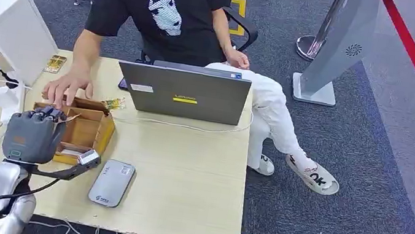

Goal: Pass the card to the sensor for recognition and then transmit it.

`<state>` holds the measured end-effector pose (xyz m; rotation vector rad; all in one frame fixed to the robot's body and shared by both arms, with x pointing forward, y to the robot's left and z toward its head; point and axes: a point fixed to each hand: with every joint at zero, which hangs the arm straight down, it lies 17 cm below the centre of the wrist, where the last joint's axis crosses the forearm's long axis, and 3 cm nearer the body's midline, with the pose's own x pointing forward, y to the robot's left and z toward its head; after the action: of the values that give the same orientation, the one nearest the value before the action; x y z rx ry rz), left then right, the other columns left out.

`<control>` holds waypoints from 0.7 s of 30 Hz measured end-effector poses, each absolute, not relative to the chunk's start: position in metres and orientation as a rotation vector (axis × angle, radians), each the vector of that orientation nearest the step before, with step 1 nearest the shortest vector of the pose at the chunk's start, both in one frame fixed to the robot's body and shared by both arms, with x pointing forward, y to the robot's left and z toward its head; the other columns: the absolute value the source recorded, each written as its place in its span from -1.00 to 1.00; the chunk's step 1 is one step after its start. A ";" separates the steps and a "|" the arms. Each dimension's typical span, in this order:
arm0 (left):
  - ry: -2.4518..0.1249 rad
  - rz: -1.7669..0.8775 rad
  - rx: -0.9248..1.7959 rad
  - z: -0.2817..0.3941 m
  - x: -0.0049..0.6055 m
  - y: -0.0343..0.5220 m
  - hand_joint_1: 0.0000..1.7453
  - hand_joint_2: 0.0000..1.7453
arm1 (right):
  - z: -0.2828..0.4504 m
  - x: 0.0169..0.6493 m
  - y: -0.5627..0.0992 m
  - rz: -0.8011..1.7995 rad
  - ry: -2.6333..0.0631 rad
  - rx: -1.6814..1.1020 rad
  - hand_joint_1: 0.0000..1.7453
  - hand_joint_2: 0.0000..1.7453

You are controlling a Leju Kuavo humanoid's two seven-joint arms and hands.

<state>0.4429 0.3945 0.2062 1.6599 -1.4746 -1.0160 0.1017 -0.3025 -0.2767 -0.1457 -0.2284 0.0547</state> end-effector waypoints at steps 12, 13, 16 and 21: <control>-1.484 -1.007 1.679 0.216 0.448 0.393 -0.56 1.00 | -0.277 0.102 -0.301 0.056 -0.228 -0.143 -1.00 1.00; -1.483 -1.006 1.679 0.217 0.448 0.394 -0.56 1.00 | -0.277 0.102 -0.300 0.056 -0.228 -0.143 -1.00 1.00; -1.484 -1.003 1.681 0.217 0.448 0.394 -0.82 1.00 | -0.277 0.102 -0.300 0.056 -0.228 -0.142 -1.00 1.00; -1.485 -0.995 1.678 0.216 0.446 0.395 -1.00 1.00 | -0.277 0.102 -0.300 0.053 -0.227 -0.142 -1.00 1.00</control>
<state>0.4465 0.3950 0.2159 1.6784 -1.4853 -0.9950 0.1015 -0.2997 -0.2768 -0.1423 -0.2272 0.0533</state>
